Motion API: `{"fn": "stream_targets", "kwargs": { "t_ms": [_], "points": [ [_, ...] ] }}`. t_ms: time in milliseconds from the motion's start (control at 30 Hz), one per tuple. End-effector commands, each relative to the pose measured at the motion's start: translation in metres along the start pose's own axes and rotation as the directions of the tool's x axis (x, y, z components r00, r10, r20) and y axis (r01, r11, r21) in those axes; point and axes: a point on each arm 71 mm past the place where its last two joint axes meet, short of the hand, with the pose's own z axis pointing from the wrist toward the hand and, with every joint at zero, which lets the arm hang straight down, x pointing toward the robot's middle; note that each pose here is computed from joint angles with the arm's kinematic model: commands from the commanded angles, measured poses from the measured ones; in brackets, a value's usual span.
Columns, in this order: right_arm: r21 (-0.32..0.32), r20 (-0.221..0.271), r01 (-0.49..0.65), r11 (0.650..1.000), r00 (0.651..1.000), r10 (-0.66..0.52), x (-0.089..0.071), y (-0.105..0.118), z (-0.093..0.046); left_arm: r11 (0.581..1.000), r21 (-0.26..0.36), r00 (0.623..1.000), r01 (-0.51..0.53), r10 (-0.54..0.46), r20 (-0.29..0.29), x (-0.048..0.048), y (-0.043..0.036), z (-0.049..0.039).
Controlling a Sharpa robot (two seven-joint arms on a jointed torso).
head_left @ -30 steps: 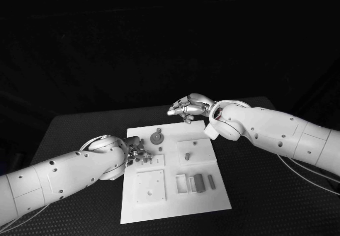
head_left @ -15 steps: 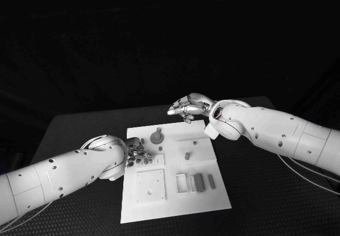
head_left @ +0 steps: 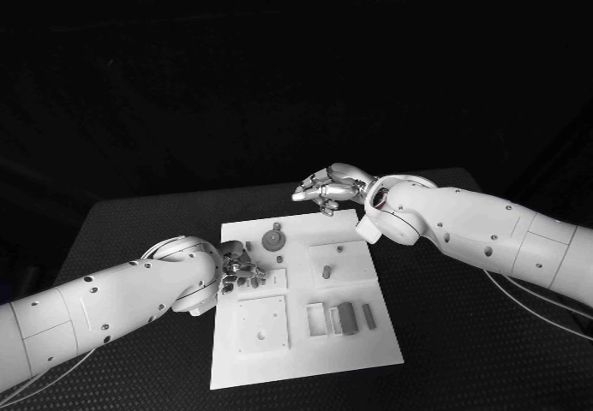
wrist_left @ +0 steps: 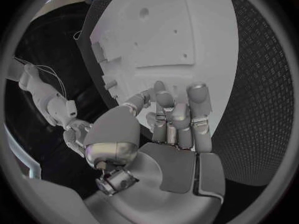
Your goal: Assemble the parts on the task board
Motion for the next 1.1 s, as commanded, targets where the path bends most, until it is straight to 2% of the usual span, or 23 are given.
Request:
{"fn": "stream_targets", "kwargs": {
  "t_ms": [33,367,667,967,1100],
  "points": [
    [-0.006,-0.015,0.003,1.0,1.0,-0.003,0.002,0.0,0.0,1.0,-0.014,1.0,0.014,-0.014,-0.025,0.0023,0.0028,0.0005],
    [-0.005,-0.015,0.003,1.0,1.0,-0.003,0.002,0.0,0.0,0.999,-0.016,0.999,0.034,-0.035,-0.035,-0.0015,0.0042,-0.0006],
    [-0.007,-0.017,0.002,1.0,1.0,-0.003,0.003,0.001,0.001,0.999,-0.027,0.998,0.044,-0.045,-0.046,-0.0187,0.0026,0.0],
    [-0.004,-0.013,0.003,1.0,1.0,-0.003,0.002,0.0,0.001,0.995,-0.056,0.988,0.082,-0.089,-0.13,-0.0403,0.0002,-0.002],
    [-0.003,-0.013,0.002,1.0,1.0,-0.002,0.002,0.0,0.002,0.994,-0.072,0.971,0.078,-0.092,-0.221,-0.0466,-0.0025,-0.0033]
  ]
}}
